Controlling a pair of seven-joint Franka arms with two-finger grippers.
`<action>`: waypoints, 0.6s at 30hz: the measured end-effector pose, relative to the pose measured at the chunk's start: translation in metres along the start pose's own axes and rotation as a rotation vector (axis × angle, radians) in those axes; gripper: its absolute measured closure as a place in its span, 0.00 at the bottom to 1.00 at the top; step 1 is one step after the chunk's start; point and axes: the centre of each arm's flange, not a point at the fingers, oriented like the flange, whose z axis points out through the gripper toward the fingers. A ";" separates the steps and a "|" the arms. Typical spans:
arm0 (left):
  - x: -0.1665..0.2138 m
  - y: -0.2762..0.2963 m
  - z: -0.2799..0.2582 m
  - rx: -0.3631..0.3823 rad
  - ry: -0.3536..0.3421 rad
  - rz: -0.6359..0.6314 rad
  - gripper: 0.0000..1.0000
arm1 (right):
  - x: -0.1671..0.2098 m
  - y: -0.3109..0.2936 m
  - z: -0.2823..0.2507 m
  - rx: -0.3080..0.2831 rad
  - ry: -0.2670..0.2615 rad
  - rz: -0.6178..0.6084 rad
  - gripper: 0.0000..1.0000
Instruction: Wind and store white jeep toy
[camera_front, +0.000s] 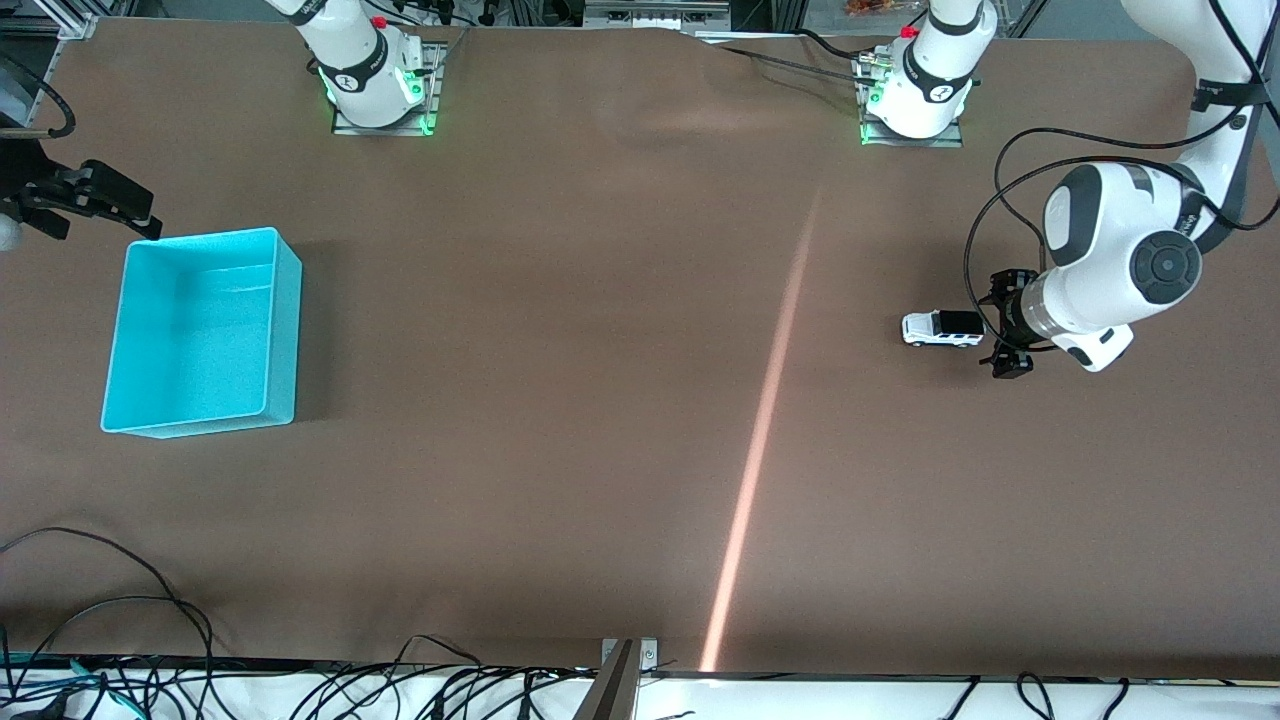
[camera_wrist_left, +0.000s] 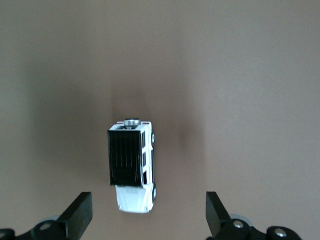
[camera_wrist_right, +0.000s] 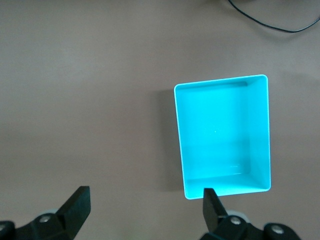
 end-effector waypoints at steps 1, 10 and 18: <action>0.003 -0.004 0.007 -0.012 0.000 -0.006 0.00 | 0.000 0.000 0.000 0.000 0.000 0.000 0.00; 0.017 -0.024 0.040 -0.066 -0.002 -0.045 0.00 | 0.000 0.000 0.000 0.000 0.000 0.000 0.00; 0.010 -0.043 0.067 -0.099 -0.003 -0.059 0.00 | 0.000 0.000 0.000 0.000 0.000 0.000 0.00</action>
